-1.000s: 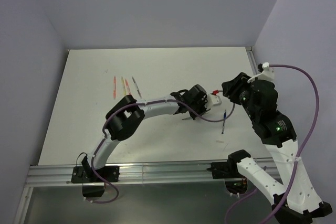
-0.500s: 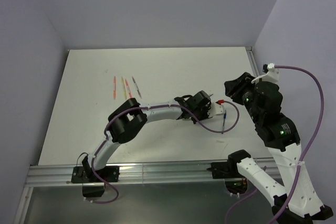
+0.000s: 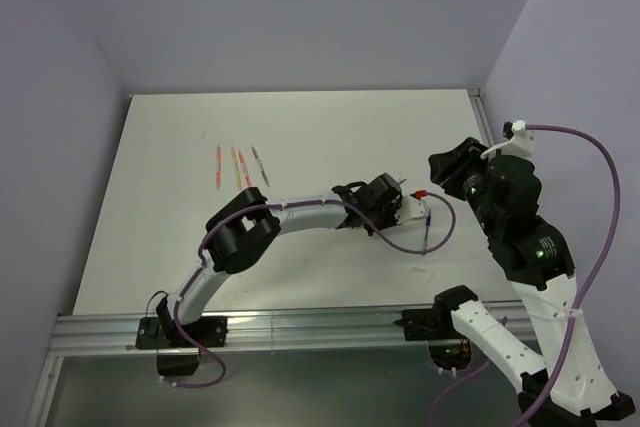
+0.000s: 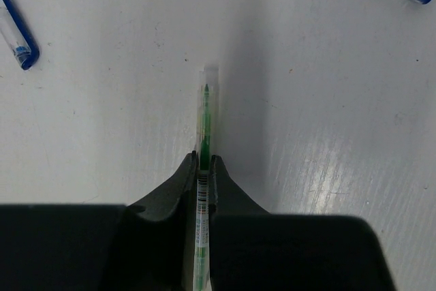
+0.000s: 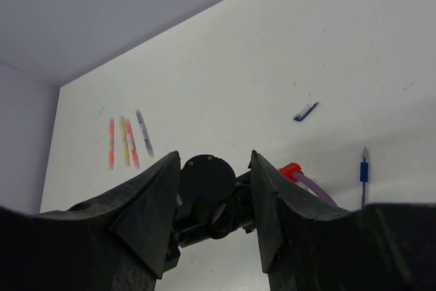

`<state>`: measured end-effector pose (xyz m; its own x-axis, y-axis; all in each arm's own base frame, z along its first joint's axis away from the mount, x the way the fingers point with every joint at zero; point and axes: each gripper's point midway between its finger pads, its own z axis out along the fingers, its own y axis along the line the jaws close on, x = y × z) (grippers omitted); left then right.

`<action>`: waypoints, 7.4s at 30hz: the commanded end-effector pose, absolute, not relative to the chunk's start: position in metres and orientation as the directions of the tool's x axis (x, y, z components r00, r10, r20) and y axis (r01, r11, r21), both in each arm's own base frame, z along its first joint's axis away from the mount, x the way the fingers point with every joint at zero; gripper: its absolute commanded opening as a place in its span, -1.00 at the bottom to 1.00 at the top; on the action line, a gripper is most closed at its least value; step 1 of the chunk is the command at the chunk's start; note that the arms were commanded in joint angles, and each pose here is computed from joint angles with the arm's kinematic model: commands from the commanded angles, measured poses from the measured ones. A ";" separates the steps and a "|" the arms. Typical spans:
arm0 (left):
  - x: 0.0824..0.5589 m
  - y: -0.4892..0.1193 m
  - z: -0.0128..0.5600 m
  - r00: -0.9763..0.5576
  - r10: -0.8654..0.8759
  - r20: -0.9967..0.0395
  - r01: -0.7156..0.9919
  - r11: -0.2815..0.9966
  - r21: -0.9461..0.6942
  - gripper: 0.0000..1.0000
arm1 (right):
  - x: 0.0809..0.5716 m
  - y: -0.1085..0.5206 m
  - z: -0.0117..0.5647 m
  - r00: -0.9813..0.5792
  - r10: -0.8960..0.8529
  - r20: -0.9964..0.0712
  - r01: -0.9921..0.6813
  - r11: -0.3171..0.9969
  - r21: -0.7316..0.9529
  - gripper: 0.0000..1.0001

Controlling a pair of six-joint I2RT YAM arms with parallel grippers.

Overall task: Insert the pens into the pen caps
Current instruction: Place the pen at the center of the board, then pick up the pen from the center of the board.

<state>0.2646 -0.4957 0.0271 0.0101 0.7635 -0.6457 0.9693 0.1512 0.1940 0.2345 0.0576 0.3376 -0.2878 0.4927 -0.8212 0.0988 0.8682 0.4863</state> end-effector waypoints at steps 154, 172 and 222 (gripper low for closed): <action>0.260 -0.390 0.043 -0.367 -0.838 -0.405 -0.784 0.513 -0.351 0.03 | 0.171 0.091 0.343 -0.308 0.427 -0.850 -0.238 0.831 0.503 0.20; 0.250 -0.383 0.027 -0.420 -0.809 -0.410 -0.795 0.547 -0.264 -0.07 | 0.166 0.087 0.343 -0.293 0.428 -0.855 -0.236 0.834 0.499 0.23; 0.302 -0.333 0.201 -0.575 -0.590 -0.567 -0.208 0.776 -0.596 -0.99 | 0.195 0.175 0.311 -0.531 0.324 -0.783 -0.427 0.696 0.577 0.24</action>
